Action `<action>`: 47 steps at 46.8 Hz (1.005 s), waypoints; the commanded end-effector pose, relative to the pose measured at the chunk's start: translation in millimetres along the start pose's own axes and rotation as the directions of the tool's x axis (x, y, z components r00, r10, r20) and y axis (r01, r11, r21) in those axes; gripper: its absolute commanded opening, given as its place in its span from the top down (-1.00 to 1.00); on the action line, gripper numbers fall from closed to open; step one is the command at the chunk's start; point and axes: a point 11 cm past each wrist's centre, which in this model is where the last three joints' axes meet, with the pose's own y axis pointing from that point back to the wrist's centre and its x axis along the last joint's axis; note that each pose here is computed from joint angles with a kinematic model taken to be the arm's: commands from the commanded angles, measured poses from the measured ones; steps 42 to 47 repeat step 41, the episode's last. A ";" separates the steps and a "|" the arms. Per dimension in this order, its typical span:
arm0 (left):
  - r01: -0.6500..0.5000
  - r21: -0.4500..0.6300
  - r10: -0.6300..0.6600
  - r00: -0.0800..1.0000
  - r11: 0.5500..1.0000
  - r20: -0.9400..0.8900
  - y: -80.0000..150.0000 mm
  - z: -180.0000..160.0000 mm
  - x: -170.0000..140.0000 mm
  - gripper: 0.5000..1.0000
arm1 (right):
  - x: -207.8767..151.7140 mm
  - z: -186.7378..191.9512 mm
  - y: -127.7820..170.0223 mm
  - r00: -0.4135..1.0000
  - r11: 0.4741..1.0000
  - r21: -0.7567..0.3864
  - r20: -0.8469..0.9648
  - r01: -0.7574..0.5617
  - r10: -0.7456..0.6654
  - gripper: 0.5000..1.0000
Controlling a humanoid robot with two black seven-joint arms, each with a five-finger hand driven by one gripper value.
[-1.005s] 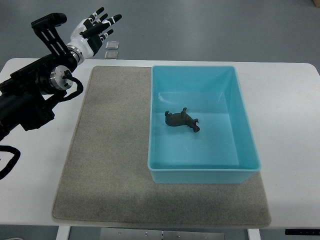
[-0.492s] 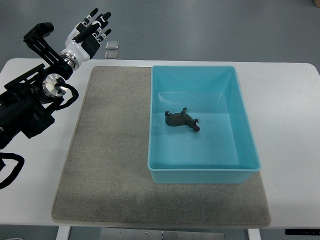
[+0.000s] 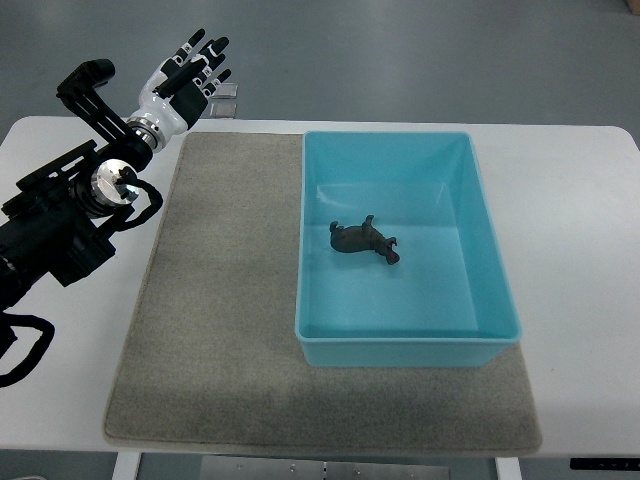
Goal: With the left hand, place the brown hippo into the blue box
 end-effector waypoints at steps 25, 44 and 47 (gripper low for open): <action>-0.003 -0.003 0.003 1.000 1.000 0.000 0.3 0.9 1.7 -0.99 | -0.1 -0.4 0.0 1.000 1.000 0.003 0.007 0.001 -0.001 -0.74; -0.001 -0.010 0.001 1.000 1.000 0.006 -0.7 6.6 1.0 -0.99 | -32.2 -33.0 -4.5 0.995 0.994 0.054 -0.014 0.097 -0.096 -0.74; -0.001 -0.010 0.001 1.000 1.000 0.006 -0.7 6.6 1.0 -0.99 | -32.2 -33.0 -4.5 0.995 0.994 0.054 -0.014 0.097 -0.096 -0.74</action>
